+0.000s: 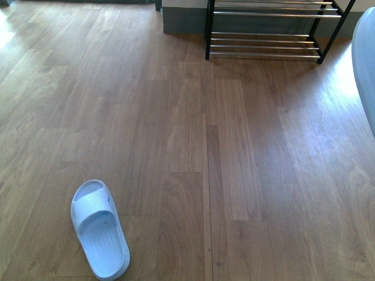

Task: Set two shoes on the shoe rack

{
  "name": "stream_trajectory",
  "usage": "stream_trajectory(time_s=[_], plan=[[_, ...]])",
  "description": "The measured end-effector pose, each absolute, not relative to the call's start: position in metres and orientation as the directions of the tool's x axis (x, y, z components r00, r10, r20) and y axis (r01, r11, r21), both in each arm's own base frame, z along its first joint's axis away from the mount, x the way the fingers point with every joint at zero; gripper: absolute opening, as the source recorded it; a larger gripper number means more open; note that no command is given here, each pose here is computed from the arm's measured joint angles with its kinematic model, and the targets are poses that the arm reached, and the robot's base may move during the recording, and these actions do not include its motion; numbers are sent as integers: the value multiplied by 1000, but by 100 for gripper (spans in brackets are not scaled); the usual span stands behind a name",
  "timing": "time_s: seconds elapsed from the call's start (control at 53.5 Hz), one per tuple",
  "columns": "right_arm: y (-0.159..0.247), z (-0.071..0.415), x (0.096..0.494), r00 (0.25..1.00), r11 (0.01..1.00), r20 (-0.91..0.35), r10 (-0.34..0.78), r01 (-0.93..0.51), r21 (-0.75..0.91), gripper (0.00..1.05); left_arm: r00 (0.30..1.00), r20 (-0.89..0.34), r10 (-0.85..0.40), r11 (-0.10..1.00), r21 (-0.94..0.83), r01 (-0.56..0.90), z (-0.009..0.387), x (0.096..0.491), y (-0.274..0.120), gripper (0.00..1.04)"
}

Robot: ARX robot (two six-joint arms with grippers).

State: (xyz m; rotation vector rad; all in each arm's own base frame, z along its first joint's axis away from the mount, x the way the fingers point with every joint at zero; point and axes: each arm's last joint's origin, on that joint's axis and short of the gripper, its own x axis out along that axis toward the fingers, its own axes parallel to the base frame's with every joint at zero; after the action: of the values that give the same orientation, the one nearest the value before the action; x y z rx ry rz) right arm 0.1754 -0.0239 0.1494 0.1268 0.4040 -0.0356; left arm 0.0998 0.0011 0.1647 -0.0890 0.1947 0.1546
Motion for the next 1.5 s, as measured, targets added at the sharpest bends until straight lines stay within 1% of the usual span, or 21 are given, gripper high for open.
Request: stream_trajectory(time_s=[0.037, 0.056, 0.075, 0.15, 0.28, 0.467, 0.542, 0.561, 0.598, 0.673, 0.766, 0.897, 1.084, 1.252, 1.364, 1.495], plan=[[-24, 149, 175, 919, 991, -394, -10, 60, 116, 1, 939, -276, 204, 969, -80, -234, 162, 104, 3, 95], [-24, 149, 175, 919, 991, -394, -10, 61, 116, 1, 931, -296, 216, 964, -87, -251, 161, 106, 4, 95], [-24, 149, 175, 919, 991, -394, -10, 60, 116, 1, 916, -332, 225, 957, -100, -271, 157, 110, 6, 95], [-24, 149, 175, 919, 991, -394, -9, 59, 116, 1, 887, -398, 234, 947, -113, -300, 148, 120, 10, 95], [-24, 149, 175, 919, 991, -394, -9, 59, 116, 1, 853, -497, 158, 956, -137, -258, 119, 154, 18, 95], [-24, 149, 175, 919, 991, -394, -9, 59, 116, 1, 770, -636, 58, 975, -129, -181, 53, 199, 22, 95], [-24, 149, 175, 919, 991, -394, -9, 59, 116, 1, 712, -702, 10, 983, -124, -136, 21, 212, 17, 95], [-24, 149, 175, 919, 991, -394, -9, 59, 116, 1, 679, -734, -6, 986, -118, -119, 7, 215, 15, 95], [-24, 149, 175, 919, 991, -394, -9, 59, 116, 1, 655, -755, -13, 987, -113, -111, -2, 217, 13, 95], [-24, 149, 175, 919, 991, -394, -9, 59, 116, 1, 572, -820, -37, 990, -107, -88, -37, 221, 8, 95], [-24, 149, 175, 919, 991, -394, -9, 59, 116, 1, 505, -861, -55, 991, -107, -74, -66, 224, 3, 95], [-24, 149, 175, 919, 991, -394, -9, 59, 116, 1, 429, -902, -56, 993, -97, -75, -99, 229, 0, 95], [-24, 149, 175, 919, 991, -394, -9, 59, 116, 1, 392, -919, -37, 993, -79, -91, -122, 238, -1, 95], [-24, 149, 175, 919, 991, -394, -9, 59, 116, 1, 347, -938, 17, 992, -27, -123, -147, 254, 1, 95], [-24, 149, 175, 919, 991, -394, -9, 59, 116, 1, 372, -927, 53, 988, -6, -155, -158, 275, 1, 95], [-24, 149, 175, 919, 991, -394, -9, 59, 116, 1, 380, -922, 73, 987, 11, -163, -165, 294, -3, 95]])
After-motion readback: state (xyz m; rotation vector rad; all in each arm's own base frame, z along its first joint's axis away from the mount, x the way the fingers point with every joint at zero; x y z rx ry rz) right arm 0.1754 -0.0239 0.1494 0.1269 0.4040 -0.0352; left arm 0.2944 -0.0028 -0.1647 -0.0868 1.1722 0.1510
